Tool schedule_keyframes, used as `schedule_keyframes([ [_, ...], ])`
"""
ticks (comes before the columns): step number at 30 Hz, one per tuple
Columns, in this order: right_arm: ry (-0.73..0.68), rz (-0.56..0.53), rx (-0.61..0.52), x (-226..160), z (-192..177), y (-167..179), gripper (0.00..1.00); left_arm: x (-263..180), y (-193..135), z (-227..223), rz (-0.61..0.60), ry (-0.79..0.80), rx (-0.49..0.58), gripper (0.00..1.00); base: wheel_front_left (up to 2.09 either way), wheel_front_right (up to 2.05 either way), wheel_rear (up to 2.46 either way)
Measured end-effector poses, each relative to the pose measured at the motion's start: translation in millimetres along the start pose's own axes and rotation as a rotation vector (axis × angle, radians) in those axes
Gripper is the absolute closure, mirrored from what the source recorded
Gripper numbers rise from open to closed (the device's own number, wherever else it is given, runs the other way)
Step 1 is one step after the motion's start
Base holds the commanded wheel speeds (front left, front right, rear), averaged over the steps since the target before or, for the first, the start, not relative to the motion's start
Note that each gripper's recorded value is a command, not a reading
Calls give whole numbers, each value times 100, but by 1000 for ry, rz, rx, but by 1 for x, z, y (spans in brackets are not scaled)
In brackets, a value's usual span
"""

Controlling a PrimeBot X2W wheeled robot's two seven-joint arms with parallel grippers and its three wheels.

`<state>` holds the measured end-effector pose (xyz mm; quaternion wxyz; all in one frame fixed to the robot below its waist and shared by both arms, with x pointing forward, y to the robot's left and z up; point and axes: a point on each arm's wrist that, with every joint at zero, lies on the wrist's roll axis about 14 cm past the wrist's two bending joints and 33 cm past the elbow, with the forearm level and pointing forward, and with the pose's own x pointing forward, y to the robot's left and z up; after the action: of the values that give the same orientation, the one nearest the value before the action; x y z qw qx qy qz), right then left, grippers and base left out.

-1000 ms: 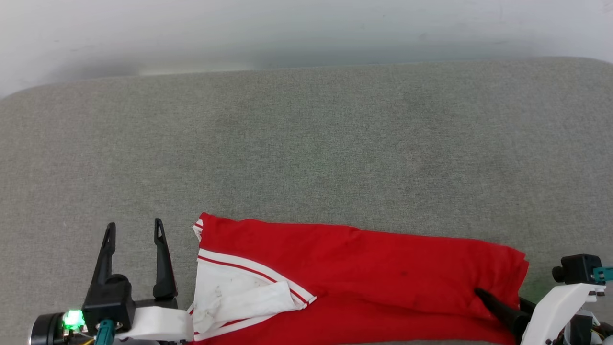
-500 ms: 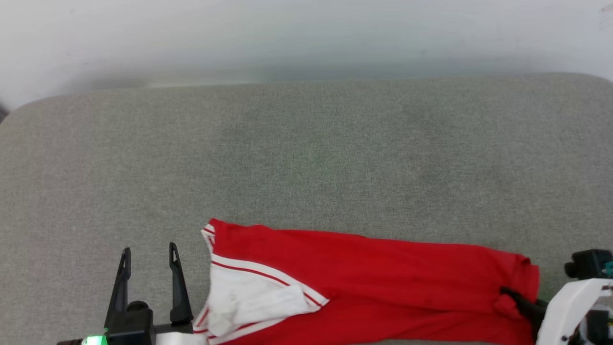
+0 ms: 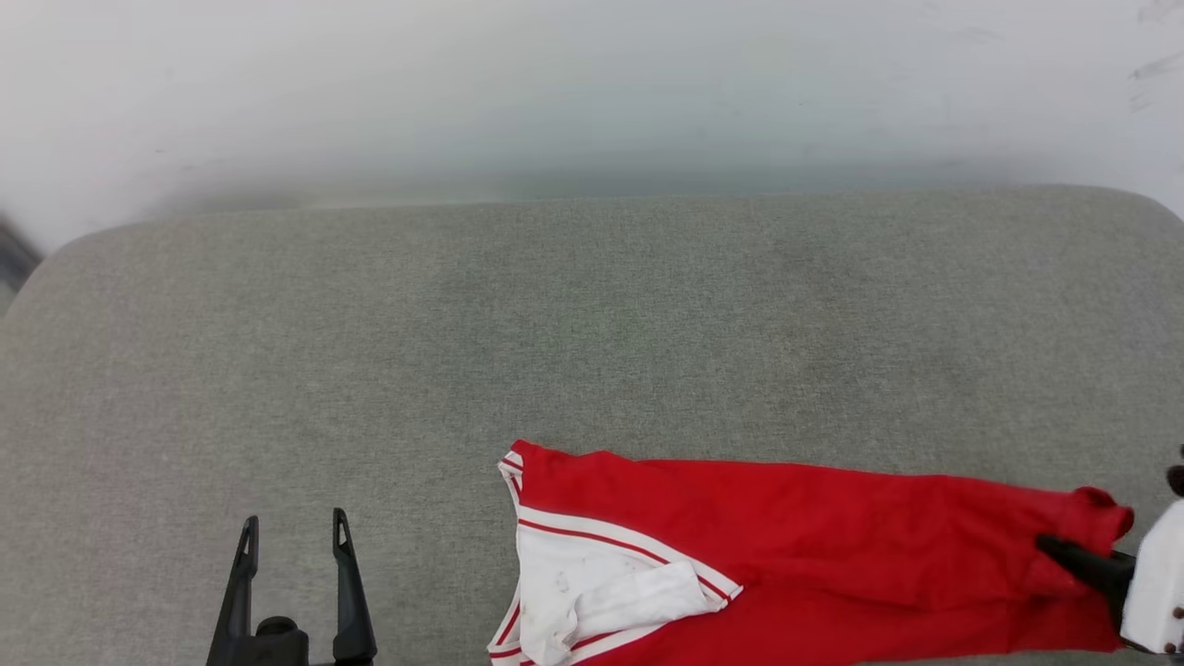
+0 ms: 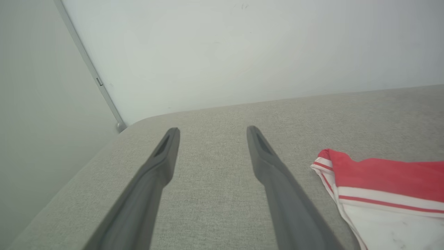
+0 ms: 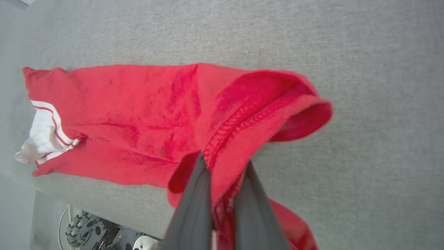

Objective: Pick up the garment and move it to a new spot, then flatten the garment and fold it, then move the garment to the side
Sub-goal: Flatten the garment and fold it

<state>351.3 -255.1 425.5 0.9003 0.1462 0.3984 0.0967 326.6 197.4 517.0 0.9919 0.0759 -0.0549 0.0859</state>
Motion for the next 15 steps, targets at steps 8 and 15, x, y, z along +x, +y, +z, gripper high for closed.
schedule_keyframes([
  [8,37,261,-112,-4,7,90,100,-3,4,-4,6,13,8,0,0,0,0],
  [15,58,411,-382,10,12,171,100,6,0,-8,-2,21,9,0,0,0,0],
])
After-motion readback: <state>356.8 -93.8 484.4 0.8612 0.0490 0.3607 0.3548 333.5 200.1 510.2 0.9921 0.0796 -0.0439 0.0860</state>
